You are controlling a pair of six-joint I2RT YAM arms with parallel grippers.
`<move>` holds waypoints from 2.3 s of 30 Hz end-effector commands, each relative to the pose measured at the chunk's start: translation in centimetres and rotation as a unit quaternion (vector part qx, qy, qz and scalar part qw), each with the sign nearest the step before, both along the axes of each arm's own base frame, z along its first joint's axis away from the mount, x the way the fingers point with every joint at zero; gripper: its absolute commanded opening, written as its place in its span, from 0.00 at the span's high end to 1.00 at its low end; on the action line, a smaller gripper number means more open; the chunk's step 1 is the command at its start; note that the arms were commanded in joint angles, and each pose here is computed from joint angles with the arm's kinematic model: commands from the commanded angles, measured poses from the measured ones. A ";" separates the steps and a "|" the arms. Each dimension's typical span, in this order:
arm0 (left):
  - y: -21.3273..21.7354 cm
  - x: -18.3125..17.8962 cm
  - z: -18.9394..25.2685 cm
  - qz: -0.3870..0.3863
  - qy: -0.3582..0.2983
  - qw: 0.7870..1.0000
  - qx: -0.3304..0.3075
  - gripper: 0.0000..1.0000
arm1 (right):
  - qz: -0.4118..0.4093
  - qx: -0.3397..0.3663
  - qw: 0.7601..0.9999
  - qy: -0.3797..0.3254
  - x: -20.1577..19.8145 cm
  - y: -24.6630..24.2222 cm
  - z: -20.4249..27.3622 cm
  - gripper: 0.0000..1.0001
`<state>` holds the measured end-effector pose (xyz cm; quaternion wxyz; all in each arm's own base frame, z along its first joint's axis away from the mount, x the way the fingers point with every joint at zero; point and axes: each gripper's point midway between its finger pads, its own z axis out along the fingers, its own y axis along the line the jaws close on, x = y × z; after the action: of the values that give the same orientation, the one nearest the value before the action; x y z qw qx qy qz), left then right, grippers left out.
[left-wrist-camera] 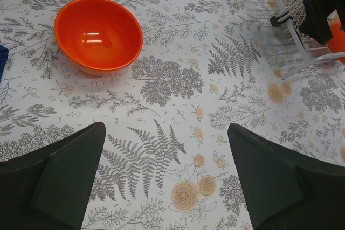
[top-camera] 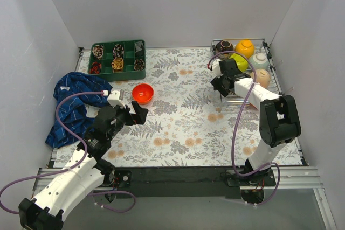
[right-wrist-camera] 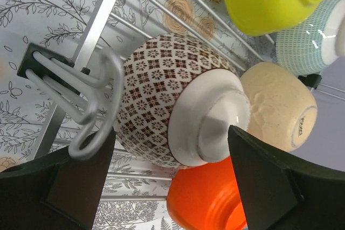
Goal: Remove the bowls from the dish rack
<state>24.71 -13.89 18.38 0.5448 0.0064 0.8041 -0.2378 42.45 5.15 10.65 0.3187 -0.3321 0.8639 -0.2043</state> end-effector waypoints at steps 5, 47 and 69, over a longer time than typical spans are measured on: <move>0.0 0.1 0.3 -0.004 -0.009 1.000 0.005 0.02 | 0.012 -0.034 0.999 0.017 -0.2 0.1 -3.5 0.06; 0.2 -0.1 1.0 -0.001 -0.021 1.000 0.000 0.02 | 0.023 -0.116 0.991 0.064 -2.8 -1.0 -6.5 0.05; 0.5 -0.3 1.8 0.003 -0.037 0.999 -0.008 0.02 | 0.015 -0.102 0.992 0.073 -2.7 -0.4 -8.1 0.24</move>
<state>24.45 -13.78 19.45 0.5599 0.0092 0.7915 -0.2448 43.04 3.80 8.44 0.2918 -0.3564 0.8216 -0.3358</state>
